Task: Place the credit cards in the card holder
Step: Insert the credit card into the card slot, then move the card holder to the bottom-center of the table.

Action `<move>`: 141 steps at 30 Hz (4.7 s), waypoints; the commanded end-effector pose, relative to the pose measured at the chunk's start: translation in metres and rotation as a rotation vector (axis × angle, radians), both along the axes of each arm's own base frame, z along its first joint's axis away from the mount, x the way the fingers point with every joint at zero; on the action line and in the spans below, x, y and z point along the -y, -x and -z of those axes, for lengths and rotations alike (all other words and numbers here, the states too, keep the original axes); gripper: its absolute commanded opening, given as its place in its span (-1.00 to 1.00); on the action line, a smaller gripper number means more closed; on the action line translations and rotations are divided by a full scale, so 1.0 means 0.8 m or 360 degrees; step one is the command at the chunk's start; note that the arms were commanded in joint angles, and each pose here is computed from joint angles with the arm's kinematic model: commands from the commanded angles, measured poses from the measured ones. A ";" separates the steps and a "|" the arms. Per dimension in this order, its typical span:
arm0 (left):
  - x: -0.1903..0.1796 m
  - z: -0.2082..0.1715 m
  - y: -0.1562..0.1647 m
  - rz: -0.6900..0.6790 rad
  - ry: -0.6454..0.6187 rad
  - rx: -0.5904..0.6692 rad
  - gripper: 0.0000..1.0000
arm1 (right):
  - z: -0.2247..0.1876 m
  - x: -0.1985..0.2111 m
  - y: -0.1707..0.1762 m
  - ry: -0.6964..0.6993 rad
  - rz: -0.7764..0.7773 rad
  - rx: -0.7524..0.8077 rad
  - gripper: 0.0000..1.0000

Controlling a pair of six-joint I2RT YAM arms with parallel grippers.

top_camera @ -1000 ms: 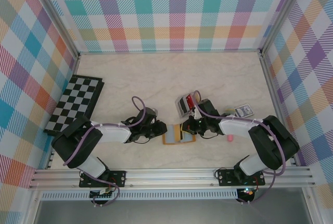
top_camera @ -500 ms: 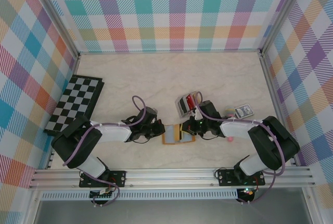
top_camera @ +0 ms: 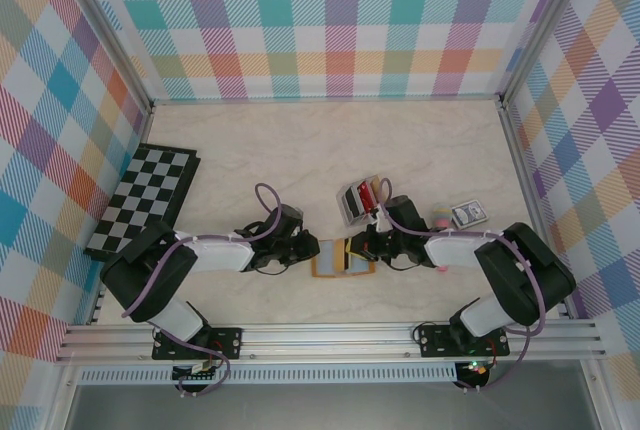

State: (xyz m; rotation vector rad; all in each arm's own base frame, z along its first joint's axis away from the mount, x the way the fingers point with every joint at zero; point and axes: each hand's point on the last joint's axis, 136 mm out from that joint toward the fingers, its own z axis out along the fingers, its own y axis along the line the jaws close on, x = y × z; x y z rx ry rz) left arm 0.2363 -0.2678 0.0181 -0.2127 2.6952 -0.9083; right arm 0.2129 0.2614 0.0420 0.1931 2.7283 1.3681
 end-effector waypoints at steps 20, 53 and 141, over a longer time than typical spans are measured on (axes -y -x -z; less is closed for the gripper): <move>-0.025 0.041 0.021 -0.0005 -0.0210 -0.0136 -0.69 | 0.000 -0.014 0.000 -0.0084 -0.0143 -0.0025 -0.95; -0.023 0.042 0.025 0.0021 -0.0182 -0.0129 -0.54 | 0.004 -0.005 0.009 0.0363 -0.0190 0.0057 -0.61; -0.022 0.019 0.021 0.0023 -0.0219 -0.0083 -0.51 | -0.035 0.070 0.002 0.1107 -0.0227 0.0148 -0.40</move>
